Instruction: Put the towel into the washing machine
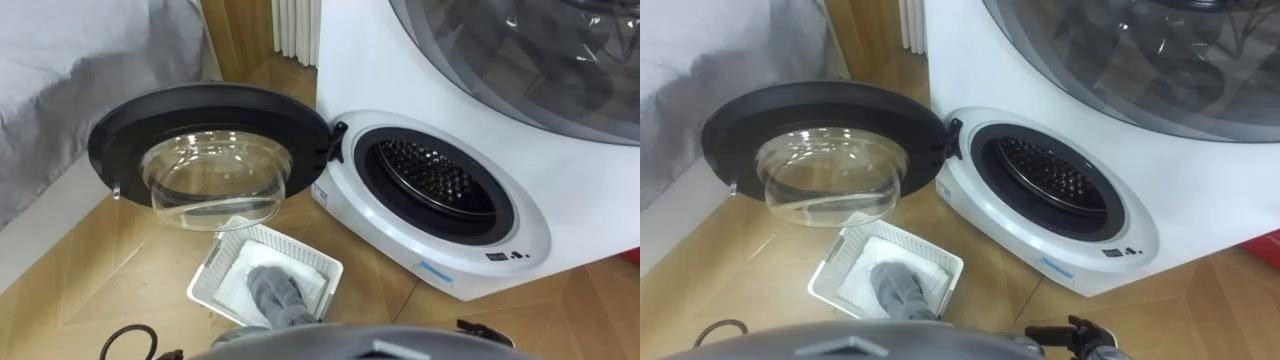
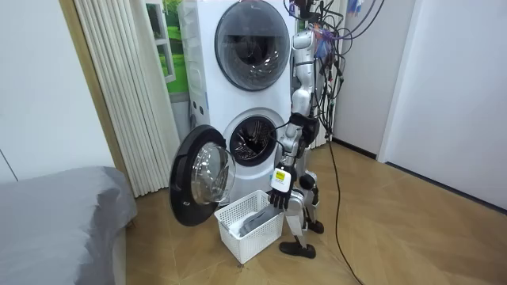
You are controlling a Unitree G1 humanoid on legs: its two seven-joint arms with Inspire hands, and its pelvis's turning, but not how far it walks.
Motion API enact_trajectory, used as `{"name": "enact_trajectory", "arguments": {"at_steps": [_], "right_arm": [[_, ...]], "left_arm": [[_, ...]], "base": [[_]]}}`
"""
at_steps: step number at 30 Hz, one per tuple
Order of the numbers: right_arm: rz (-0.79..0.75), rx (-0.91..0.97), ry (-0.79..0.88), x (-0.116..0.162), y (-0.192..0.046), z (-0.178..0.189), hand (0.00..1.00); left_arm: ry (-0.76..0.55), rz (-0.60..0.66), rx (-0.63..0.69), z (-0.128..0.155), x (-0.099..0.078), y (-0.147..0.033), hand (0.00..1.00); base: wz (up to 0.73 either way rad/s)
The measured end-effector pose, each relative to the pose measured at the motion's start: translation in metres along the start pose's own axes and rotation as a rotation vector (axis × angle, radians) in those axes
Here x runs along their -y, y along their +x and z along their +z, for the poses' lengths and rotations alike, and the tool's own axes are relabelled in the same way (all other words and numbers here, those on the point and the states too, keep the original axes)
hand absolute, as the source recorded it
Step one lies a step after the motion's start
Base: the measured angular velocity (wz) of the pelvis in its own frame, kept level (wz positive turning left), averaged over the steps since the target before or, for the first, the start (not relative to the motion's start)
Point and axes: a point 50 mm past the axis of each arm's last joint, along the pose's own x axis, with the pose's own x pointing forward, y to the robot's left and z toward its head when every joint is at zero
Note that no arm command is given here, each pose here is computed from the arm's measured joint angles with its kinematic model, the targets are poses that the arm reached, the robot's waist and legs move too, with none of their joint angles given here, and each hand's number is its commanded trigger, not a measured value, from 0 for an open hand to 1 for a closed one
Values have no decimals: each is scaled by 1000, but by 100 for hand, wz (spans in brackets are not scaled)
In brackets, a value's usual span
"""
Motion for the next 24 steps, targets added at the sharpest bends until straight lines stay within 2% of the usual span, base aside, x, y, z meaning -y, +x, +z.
{"name": "enact_trajectory", "arguments": {"at_steps": [14,19,24], "right_arm": [[20,17,-11,0,0,7,0],[23,52,-53,-1,1,19,0],[56,107,-133,-8,2,41,0]], "left_arm": [[34,17,27,9,-4,1,0],[103,76,123,31,-11,0,0],[140,159,296,80,-25,-5,0]], "base": [[0],[6],[8]]}}
